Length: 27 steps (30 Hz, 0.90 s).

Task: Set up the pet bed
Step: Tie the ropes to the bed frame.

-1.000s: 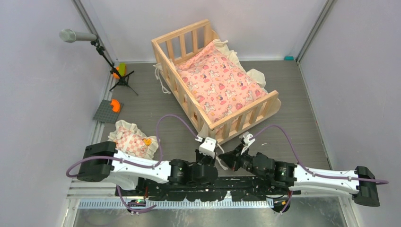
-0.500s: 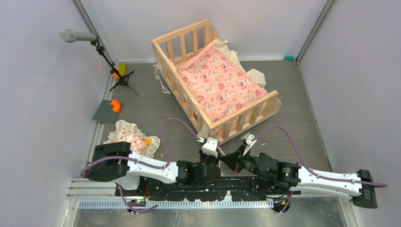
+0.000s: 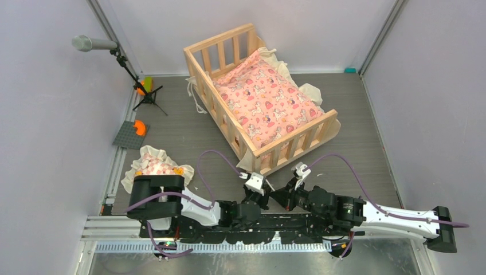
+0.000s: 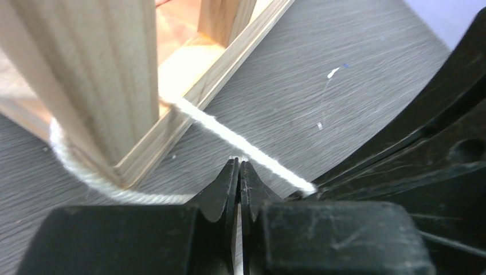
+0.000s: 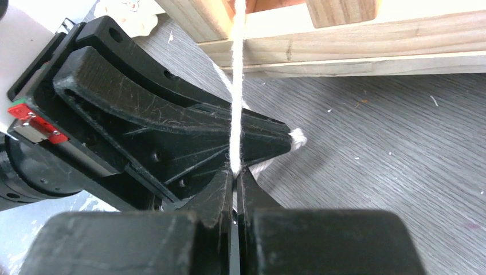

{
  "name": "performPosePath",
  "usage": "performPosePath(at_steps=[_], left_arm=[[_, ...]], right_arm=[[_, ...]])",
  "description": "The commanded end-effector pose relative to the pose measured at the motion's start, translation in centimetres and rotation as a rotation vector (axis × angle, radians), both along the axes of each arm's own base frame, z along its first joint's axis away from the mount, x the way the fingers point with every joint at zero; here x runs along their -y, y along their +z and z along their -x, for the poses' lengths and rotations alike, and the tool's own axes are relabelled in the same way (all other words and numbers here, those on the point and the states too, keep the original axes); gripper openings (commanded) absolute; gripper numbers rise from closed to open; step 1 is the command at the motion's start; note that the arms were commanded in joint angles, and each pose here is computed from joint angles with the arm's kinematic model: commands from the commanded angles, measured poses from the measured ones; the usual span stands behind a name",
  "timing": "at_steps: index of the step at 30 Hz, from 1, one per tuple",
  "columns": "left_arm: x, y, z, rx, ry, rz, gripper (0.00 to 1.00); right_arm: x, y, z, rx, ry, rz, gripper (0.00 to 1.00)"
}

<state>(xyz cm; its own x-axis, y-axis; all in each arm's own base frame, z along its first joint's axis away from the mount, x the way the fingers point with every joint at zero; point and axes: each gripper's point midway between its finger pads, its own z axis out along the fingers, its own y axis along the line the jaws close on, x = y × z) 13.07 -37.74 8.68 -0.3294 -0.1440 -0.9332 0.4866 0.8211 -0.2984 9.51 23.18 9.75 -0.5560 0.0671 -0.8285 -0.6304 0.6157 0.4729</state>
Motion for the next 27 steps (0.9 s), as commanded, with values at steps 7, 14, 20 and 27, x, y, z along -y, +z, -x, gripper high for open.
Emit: performPosePath(at_steps=[7,14,20,27], left_arm=[[1.4,3.7,-0.8,0.111,-0.003,0.171,0.06],[2.0,3.7,-0.6,0.137,-0.029,0.181,0.06],[2.0,3.7,-0.9,0.180,-0.018,0.200,0.06],[2.3,3.7,-1.1,0.197,-0.020,0.183,0.05]], right_arm=[[0.0,2.3,-0.2,-0.016,-0.028,-0.027,0.10],[0.5,2.8,-0.4,-0.032,-0.052,-0.004,0.32],[1.7,3.7,-1.1,-0.036,-0.123,0.013,0.39],[4.8,5.8,-3.1,-0.052,-0.322,-0.036,0.44]])
